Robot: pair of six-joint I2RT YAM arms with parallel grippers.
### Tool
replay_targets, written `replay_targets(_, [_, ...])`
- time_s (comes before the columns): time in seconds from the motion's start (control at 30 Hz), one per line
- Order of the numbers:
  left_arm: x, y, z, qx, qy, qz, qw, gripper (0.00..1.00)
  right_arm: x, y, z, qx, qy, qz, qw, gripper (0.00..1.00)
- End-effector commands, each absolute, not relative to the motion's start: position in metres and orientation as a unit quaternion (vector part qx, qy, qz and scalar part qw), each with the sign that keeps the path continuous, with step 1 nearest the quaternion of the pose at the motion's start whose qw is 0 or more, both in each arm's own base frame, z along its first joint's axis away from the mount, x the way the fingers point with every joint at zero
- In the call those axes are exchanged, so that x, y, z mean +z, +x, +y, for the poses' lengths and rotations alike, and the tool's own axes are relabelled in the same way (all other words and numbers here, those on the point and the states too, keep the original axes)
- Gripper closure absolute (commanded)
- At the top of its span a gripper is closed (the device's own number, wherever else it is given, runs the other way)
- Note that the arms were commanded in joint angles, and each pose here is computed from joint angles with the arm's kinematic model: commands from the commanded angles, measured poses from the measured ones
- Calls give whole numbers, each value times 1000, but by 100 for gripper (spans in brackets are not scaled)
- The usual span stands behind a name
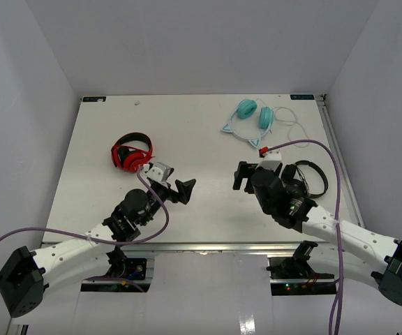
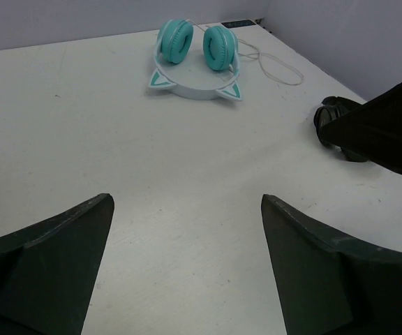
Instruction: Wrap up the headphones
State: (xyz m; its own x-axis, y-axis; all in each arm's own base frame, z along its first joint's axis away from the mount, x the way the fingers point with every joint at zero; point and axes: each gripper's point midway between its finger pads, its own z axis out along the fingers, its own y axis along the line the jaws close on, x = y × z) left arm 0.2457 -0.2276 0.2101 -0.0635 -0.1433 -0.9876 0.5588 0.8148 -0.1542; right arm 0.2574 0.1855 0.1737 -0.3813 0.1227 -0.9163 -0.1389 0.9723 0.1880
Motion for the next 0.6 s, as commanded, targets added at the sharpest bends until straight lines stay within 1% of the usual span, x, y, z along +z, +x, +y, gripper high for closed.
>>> replay_targets(0.0, [222, 250, -211, -250, 110, 669, 691, 2, 188, 265, 191, 127, 5, 809, 574, 10])
replay_targets(0.17, [220, 253, -200, -233, 91, 670, 699, 2, 183, 264, 193, 125, -10, 813, 569, 10])
replay_targets(0.23, [220, 257, -192, -214, 76, 674, 703, 2, 201, 270, 205, 145, -29, 789, 596, 7])
replay_targets(0.27, [219, 258, -190, -207, 71, 677, 702, 2, 203, 274, 202, 127, -33, 790, 599, 6])
replay_targets(0.33, [219, 258, -190, -207, 73, 677, 702, 2, 227, 288, 196, 90, -17, 784, 614, 5])
replay_targets(0.37, [220, 257, -190, -209, 74, 676, 703, 2, 250, 300, 191, 82, 3, 775, 626, 4])
replay_targets(0.43, [221, 257, -188, -209, 70, 675, 704, 2, 266, 321, 183, 81, 23, 774, 628, 1])
replay_targets(0.47, [221, 257, -186, -206, 65, 675, 705, 2, 264, 334, 170, 73, 39, 779, 621, 1])
replay_targets(0.53, [221, 259, -181, -198, 54, 676, 707, 2, 272, 349, 170, 117, 45, 782, 610, 0])
replay_targets(0.57, [218, 262, -172, -179, 34, 682, 708, 2, 276, 369, 162, 134, 59, 784, 604, 0])
